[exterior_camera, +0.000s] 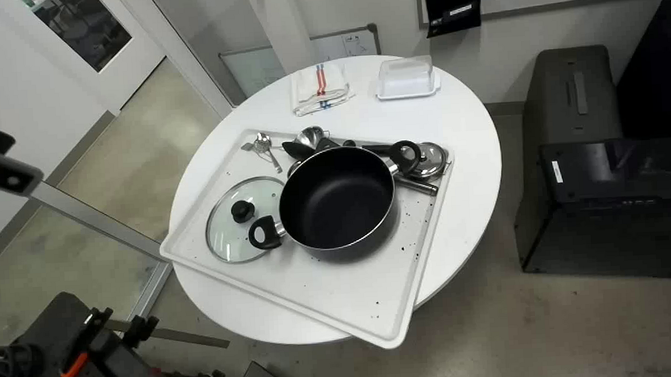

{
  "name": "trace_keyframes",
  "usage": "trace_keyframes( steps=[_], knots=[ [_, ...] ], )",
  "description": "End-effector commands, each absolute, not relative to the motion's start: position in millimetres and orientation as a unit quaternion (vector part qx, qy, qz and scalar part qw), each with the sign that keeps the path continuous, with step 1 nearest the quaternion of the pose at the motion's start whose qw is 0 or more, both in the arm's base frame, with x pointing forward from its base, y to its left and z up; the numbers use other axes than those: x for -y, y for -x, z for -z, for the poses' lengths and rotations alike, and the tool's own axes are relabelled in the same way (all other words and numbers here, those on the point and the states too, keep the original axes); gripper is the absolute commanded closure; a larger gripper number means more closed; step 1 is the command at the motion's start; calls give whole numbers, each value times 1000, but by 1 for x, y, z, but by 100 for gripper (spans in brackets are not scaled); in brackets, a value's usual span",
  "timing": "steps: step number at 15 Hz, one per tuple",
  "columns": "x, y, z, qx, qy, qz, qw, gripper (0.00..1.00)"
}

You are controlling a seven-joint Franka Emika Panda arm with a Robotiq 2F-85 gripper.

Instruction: Put the lid on the black pot

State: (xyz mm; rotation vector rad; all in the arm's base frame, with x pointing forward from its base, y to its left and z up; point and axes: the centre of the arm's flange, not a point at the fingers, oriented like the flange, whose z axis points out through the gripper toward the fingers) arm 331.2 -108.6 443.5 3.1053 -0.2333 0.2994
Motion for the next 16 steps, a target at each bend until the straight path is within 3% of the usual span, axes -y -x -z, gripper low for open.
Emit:
trace_keyframes(
  steps=[1,8,16],
  knots=[
    [109,-331,-443,75,-993,-96,7,0],
    [109,-331,-443,75,-993,-96,7,0],
    [78,-372,-423,16,-998,-45,39,0]
  ],
)
